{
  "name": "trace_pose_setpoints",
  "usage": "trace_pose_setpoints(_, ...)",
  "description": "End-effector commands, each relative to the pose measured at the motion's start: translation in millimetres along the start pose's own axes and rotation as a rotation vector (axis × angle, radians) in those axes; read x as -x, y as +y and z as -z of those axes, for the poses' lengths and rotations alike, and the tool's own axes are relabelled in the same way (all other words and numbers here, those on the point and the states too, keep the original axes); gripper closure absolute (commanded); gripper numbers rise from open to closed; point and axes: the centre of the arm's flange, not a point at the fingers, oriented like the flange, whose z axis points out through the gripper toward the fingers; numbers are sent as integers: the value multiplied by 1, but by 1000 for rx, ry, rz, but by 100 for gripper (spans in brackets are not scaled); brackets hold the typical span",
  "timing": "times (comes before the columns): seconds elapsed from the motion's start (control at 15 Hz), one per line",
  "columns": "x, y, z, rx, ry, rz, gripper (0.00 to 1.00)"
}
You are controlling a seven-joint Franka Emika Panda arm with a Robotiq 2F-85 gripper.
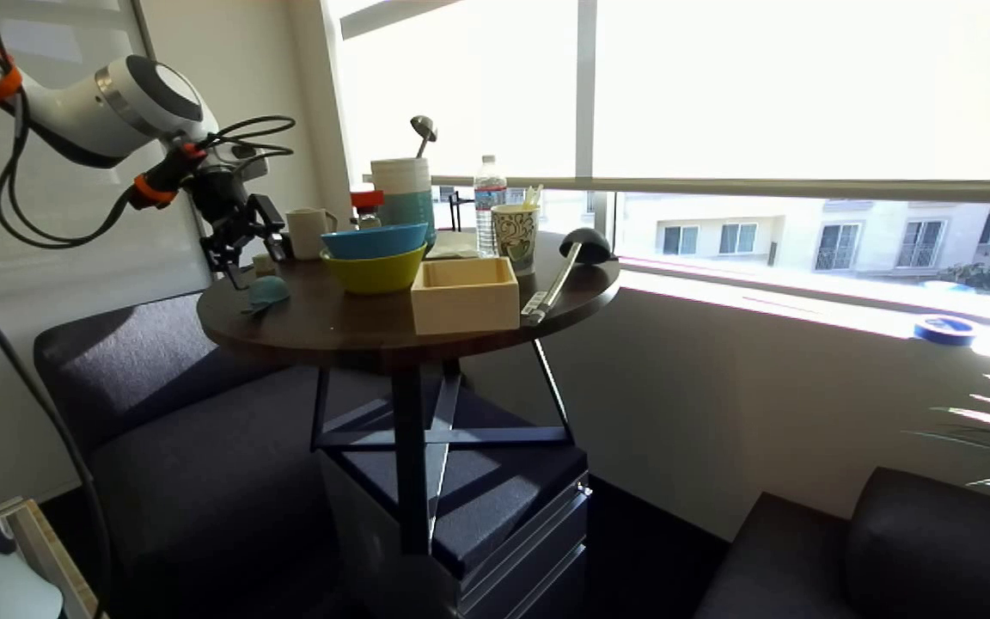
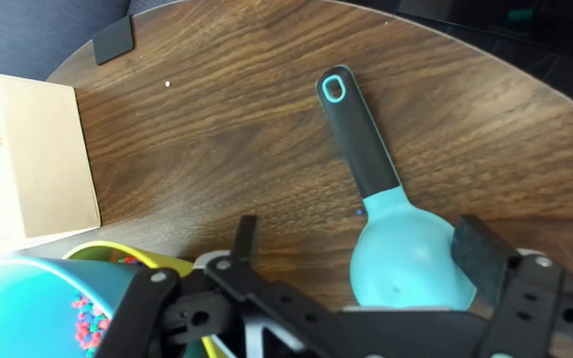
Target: Turn the scoop upside down
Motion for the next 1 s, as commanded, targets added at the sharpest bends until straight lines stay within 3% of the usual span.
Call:
trace_pose_setpoints(0.0, 0, 40, 28, -119, 7, -16, 0)
trace_pose_setpoints(0.27, 0, 76, 39, -320, -64, -94, 0)
trace_pose_setpoints(0.6, 5, 92, 29, -524, -170, -167, 0)
trace_pose_setpoints(0.73, 6, 92, 26, -565, -169, -188, 0)
trace_pose_setpoints(0.8, 5, 93, 23, -549, -127, -197, 0)
trace_pose_setpoints(0.93, 5, 93, 22, -521, -146, -193, 0)
